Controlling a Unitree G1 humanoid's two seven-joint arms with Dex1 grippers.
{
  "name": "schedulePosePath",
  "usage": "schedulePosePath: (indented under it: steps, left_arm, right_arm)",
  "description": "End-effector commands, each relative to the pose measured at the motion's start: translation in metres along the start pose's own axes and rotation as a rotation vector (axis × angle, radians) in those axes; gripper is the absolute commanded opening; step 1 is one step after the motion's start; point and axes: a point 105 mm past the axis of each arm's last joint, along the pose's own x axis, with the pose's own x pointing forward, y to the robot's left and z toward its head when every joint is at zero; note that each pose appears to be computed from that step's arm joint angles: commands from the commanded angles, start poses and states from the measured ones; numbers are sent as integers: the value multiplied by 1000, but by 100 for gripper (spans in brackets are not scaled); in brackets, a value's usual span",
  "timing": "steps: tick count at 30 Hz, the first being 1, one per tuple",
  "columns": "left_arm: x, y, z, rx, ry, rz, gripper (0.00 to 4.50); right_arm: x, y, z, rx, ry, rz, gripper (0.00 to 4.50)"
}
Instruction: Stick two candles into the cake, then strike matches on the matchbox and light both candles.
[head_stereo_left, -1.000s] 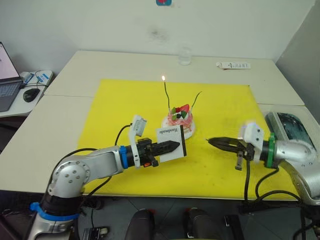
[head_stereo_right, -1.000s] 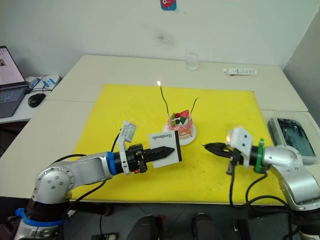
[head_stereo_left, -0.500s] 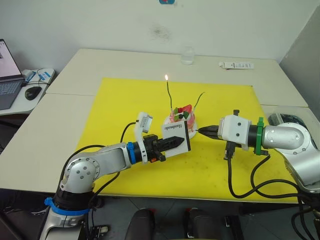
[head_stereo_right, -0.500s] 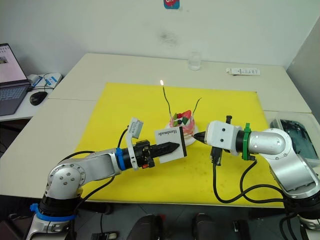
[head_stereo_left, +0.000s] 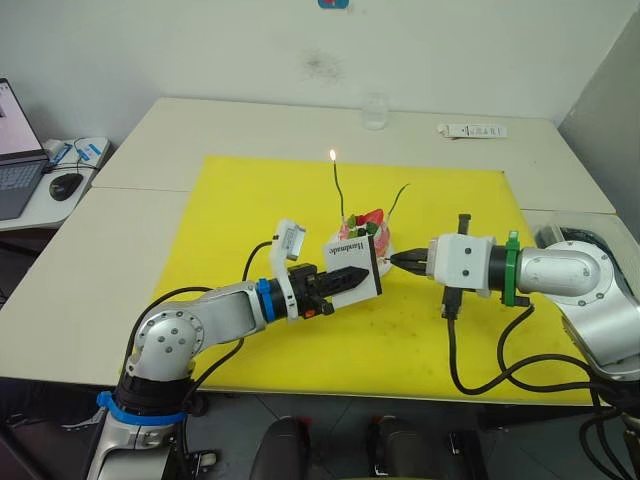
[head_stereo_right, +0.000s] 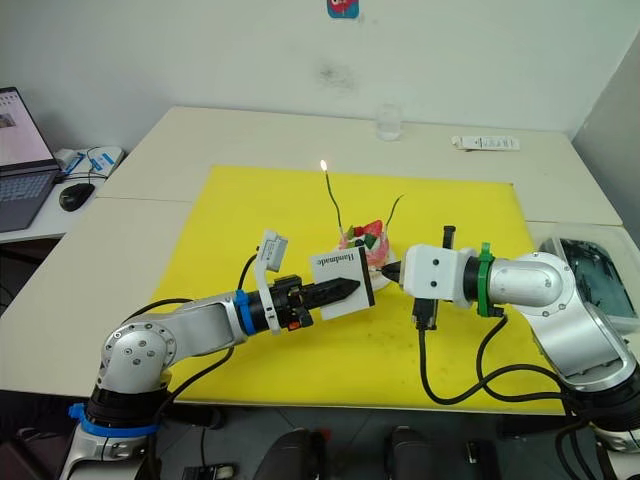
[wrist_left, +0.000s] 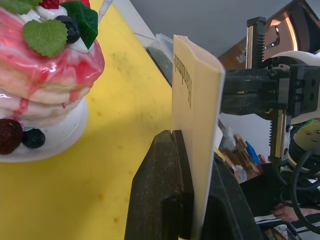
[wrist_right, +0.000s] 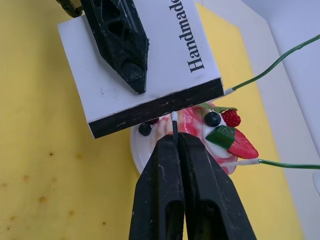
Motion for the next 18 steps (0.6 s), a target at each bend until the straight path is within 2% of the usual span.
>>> schedulePosePath:
  steps: [1,18]
  left_arm:
    - [1,-8,8,24,-22,-27,0]
    - [2,-19,13,20,-43,-85,0]
  right_arm:
    - [0,-5,9,-60,-17,-4,4]
    - [6,2,2,-102,19,60,4]
